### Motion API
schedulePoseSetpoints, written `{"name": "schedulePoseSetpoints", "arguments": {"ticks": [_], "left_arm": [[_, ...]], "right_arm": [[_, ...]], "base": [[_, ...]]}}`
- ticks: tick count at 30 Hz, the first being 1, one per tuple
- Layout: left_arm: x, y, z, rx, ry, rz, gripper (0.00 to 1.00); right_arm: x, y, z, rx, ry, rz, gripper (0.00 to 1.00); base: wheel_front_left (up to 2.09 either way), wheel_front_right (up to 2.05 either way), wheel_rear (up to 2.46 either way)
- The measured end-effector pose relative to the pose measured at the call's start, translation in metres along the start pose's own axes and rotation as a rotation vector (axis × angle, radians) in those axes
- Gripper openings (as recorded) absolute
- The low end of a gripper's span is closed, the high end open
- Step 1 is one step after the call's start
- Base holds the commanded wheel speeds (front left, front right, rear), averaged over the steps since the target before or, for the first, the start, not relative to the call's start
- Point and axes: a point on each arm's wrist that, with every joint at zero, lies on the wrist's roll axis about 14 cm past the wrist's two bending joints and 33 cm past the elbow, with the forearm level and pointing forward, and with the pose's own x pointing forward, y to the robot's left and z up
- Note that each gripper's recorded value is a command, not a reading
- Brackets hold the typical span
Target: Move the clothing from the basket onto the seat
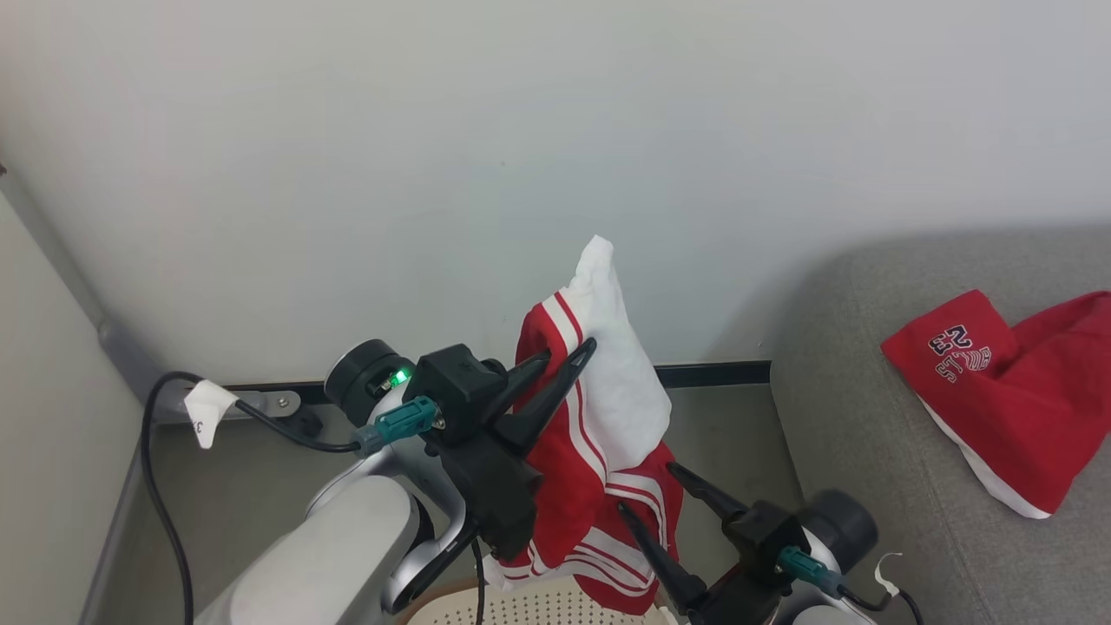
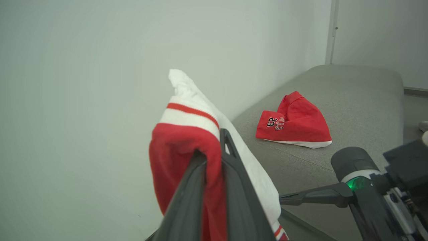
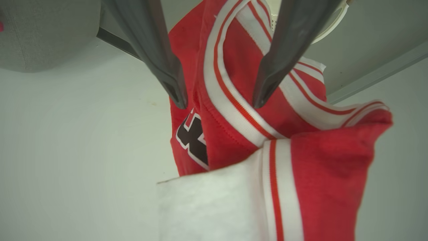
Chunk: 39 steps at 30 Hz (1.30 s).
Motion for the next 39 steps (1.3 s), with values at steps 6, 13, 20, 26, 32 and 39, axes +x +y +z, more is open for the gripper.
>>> {"name": "schedulePoseSetpoints", "arguments": {"ticks": [6,13,20,26,32,39], "left_arm": [[0.001,-0.006,0.010,-0.002,-0.011,-0.018,0.00],[0.004,-0.013,0.020,0.003,-0.027,-0.036,0.00],[0.002,-0.014,0.022,-0.001,-0.023,-0.036,0.00],[0.000,-0.014,0.022,-0.008,-0.015,-0.034,0.00],[-0.002,-0.011,0.018,-0.011,-0.001,-0.027,0.00],[-0.007,-0.003,0.006,-0.043,0.024,0.013,0.38]], "right_arm": [[0.010,0.019,-0.003,-0.012,0.021,0.080,1.00],[0.022,0.025,0.002,-0.072,0.028,0.140,1.00],[0.040,0.027,0.021,-0.153,0.005,0.184,1.00],[0.041,0.036,0.014,-0.158,0.033,0.217,0.00],[0.040,0.040,0.009,-0.120,0.051,0.220,0.00],[0.033,0.013,0.013,-0.050,0.040,0.135,0.00]], "base": [[0.00,0.00,0.00],[0.00,0.00,0.00],[0.00,0.00,0.00],[0.00,0.00,0.00],[0.00,0.00,0.00],[0.00,0.00,0.00]]}}
